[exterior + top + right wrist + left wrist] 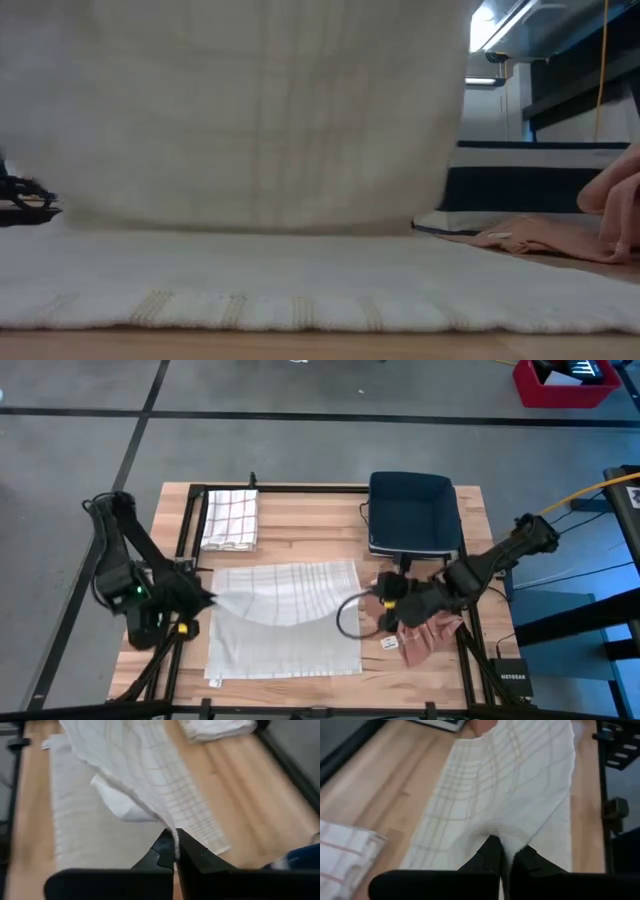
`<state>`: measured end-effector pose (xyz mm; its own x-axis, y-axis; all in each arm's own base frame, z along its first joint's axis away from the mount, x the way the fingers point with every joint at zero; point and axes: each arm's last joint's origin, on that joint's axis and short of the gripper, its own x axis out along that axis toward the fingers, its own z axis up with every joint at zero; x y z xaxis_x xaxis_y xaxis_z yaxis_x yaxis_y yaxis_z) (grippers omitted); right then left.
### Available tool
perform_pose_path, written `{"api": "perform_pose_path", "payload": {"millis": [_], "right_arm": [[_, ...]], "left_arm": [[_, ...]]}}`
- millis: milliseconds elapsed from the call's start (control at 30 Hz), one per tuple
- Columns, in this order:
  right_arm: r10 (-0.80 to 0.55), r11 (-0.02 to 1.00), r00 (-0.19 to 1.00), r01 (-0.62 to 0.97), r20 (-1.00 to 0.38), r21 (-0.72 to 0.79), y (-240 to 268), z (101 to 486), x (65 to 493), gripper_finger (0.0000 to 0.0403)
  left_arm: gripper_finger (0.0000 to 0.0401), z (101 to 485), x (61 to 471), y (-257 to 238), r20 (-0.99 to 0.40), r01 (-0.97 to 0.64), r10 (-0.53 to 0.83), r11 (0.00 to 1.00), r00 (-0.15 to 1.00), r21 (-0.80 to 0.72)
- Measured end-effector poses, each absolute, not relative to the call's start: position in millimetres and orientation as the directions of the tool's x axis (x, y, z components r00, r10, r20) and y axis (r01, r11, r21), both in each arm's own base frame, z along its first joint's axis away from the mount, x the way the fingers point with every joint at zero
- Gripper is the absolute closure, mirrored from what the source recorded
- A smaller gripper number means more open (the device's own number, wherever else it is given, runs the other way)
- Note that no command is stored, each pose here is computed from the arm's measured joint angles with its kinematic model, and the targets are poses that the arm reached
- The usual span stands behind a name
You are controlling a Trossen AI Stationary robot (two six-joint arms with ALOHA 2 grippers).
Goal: Fold towel
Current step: Fold the white towel on the table
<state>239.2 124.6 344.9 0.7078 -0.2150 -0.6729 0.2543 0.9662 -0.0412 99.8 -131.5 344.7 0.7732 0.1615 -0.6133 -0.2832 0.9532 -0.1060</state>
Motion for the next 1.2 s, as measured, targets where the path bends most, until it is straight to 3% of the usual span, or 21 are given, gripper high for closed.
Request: {"api": "perform_pose_path", "payload": {"millis": [333,700,900,1200], "right_arm": [[-0.121,0.981,0.656,0.195,-0.745,0.013,172,314,244,0.0395],[-0.132,0.991,0.554,0.102,-0.822,-0.090,229,238,266,0.0393],[-0.101,0.995,0.517,0.075,-0.850,-0.072,252,202,272,0.0398],[-0.064,0.997,0.473,0.066,-0.879,-0.037,263,180,275,0.0386]], "left_arm": [[0.0400,318,92,-178,-0.685,-0.262,0.118,0.959,0.719,-0.110],[0.0396,254,99,-235,-0.811,-0.259,0.240,0.959,0.533,0.113],[0.0396,214,95,-268,-0.901,-0.234,0.202,0.965,0.383,0.117],[0.0396,180,98,-292,-0.910,-0.204,0.180,0.973,0.373,0.109]]}}
